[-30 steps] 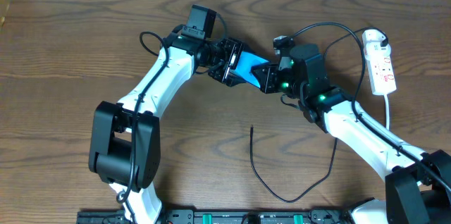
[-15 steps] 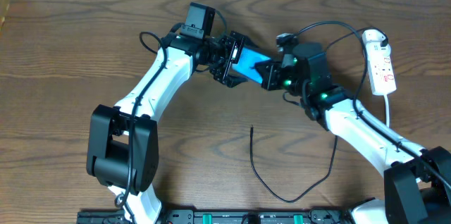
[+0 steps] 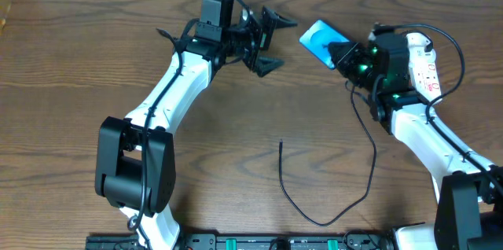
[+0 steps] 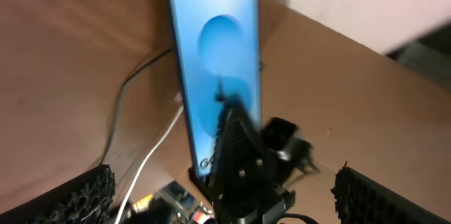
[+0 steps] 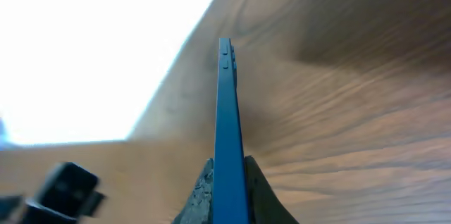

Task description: Plug charger to phone and switch on socket

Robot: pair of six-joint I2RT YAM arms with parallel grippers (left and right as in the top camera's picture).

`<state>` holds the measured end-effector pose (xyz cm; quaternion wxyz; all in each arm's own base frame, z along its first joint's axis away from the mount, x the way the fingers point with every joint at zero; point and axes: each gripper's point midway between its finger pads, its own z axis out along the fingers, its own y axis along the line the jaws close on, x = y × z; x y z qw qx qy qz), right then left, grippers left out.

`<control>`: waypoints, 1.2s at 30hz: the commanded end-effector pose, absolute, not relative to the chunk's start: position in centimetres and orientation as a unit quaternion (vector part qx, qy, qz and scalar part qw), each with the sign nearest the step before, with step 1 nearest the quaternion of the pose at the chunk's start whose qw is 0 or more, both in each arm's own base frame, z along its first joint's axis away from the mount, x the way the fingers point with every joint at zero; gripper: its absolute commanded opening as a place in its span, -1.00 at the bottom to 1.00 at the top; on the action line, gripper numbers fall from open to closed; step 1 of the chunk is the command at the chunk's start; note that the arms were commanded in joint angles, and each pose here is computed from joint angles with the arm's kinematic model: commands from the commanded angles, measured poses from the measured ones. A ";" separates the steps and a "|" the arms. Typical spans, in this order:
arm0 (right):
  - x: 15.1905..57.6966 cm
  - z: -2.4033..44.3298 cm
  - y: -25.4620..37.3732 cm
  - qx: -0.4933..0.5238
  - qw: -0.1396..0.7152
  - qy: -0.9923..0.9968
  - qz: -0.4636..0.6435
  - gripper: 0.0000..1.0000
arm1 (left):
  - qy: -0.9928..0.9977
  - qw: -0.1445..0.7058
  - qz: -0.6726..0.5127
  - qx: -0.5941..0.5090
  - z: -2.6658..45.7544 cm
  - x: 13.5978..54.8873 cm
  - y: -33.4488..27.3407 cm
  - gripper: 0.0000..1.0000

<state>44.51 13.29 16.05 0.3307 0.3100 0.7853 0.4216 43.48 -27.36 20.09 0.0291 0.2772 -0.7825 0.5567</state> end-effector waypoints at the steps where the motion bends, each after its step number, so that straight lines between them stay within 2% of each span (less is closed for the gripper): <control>1: 44.7 19.0 14.6 0.401 0.251 0.711 0.521 -0.98 | -0.778 -0.025 0.572 0.259 22.0 44.9 -27.0 0.96; 10: 45.1 25.4 16.6 0.376 0.230 0.629 0.640 -0.97 | -0.763 -0.121 0.570 0.279 23.2 48.1 -25.9 0.95; 15: 44.6 26.1 18.0 0.370 0.211 0.622 0.657 -0.98 | -0.745 -0.104 0.572 0.327 23.2 48.6 -25.8 0.95; 22: 43.5 26.1 20.2 0.370 0.172 0.622 0.669 -0.97 | -0.736 -0.126 0.583 0.321 24.1 49.1 -26.1 0.93; 33: 43.0 26.3 21.3 0.373 0.148 0.617 0.677 -0.97 | -0.736 -0.126 0.583 0.320 24.1 49.1 -26.1 0.47; 36: 42.8 26.3 21.5 0.375 0.139 0.615 0.679 -0.97 | -0.736 -0.126 0.583 0.320 24.1 49.1 -26.1 0.14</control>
